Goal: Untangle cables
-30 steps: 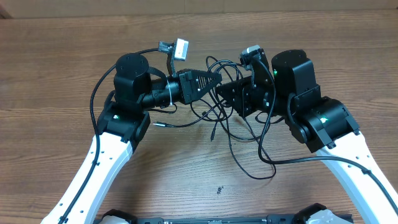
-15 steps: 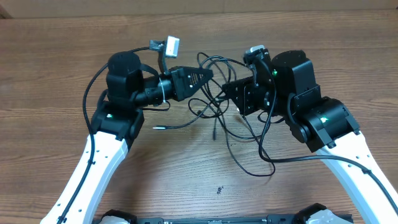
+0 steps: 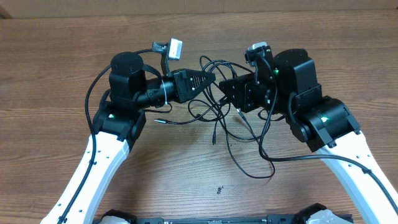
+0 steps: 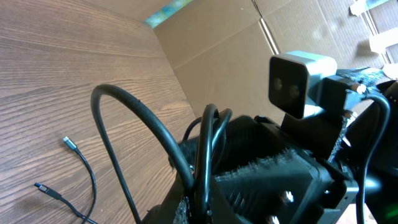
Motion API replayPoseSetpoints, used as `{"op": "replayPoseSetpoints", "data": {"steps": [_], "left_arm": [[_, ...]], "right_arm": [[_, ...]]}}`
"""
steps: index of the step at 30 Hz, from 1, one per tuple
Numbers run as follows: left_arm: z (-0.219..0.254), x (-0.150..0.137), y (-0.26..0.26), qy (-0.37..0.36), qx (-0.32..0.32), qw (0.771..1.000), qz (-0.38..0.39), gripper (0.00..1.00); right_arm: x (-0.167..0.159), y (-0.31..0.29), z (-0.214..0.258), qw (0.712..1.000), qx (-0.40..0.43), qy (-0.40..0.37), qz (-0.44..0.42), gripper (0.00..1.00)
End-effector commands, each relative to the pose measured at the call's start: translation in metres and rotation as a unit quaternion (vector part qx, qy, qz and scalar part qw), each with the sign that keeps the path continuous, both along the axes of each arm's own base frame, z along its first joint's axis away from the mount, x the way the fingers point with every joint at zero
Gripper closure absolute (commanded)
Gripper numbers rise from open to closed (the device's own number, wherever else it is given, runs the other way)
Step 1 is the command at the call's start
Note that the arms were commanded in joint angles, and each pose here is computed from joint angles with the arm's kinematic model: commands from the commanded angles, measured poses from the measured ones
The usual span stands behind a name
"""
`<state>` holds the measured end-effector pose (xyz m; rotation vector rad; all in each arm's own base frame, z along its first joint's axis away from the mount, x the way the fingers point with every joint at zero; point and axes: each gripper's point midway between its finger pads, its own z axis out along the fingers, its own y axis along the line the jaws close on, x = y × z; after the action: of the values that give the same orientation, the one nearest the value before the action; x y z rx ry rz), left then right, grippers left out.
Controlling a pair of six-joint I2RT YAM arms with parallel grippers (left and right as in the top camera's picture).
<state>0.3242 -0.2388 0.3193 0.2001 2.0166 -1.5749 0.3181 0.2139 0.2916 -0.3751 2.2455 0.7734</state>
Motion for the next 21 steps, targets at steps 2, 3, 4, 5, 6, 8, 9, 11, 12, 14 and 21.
{"op": "replayPoseSetpoints", "data": {"steps": [2,3,4,5,6,8,9,11,12,14,21], "left_arm": [[0.007,-0.012,-0.009,-0.013,-0.004,1.000,-0.027,0.96],[0.007,-0.012,-0.010,-0.013,-0.004,1.000,-0.027,0.96],[0.007,-0.012,-0.010,-0.013,-0.004,1.000,-0.027,0.96],[0.007,-0.012,-0.010,-0.013,-0.004,1.000,-0.028,0.96],[0.007,-0.012,-0.010,-0.013,-0.004,1.000,-0.028,0.96],[0.007,-0.012,-0.010,-0.015,-0.004,0.999,-0.028,0.96],[0.007,-0.012,-0.009,-0.018,-0.002,0.999,-0.029,0.96],[0.007,-0.011,-0.009,-0.032,0.003,0.999,-0.026,0.96],[0.006,-0.010,-0.009,-0.043,0.008,0.999,-0.026,0.96],[0.006,-0.010,-0.008,-0.069,0.017,0.997,-0.029,0.96],[-0.019,0.005,0.003,-0.123,0.097,0.988,0.010,0.96]], "right_arm": [[0.002,-0.001,0.002,1.000,0.000,-0.004,-0.001,0.92],[0.002,-0.001,0.002,1.000,0.000,-0.004,-0.001,0.96],[0.002,-0.001,0.002,1.000,0.000,-0.004,-0.001,0.96],[0.002,-0.001,0.001,1.000,-0.001,-0.004,-0.001,0.96],[0.002,-0.001,0.001,1.000,-0.001,-0.004,-0.001,0.96],[0.001,-0.001,0.001,1.000,-0.001,-0.003,-0.001,0.96],[0.001,-0.001,0.001,1.000,-0.001,-0.003,-0.001,0.96],[0.001,-0.001,0.001,1.000,-0.001,-0.003,-0.001,0.96],[0.001,-0.002,0.001,1.000,-0.001,-0.002,-0.001,0.96],[0.000,-0.003,0.002,1.000,-0.002,-0.003,-0.003,0.96],[-0.003,-0.031,0.006,0.997,-0.042,-0.017,-0.063,0.96]]}}
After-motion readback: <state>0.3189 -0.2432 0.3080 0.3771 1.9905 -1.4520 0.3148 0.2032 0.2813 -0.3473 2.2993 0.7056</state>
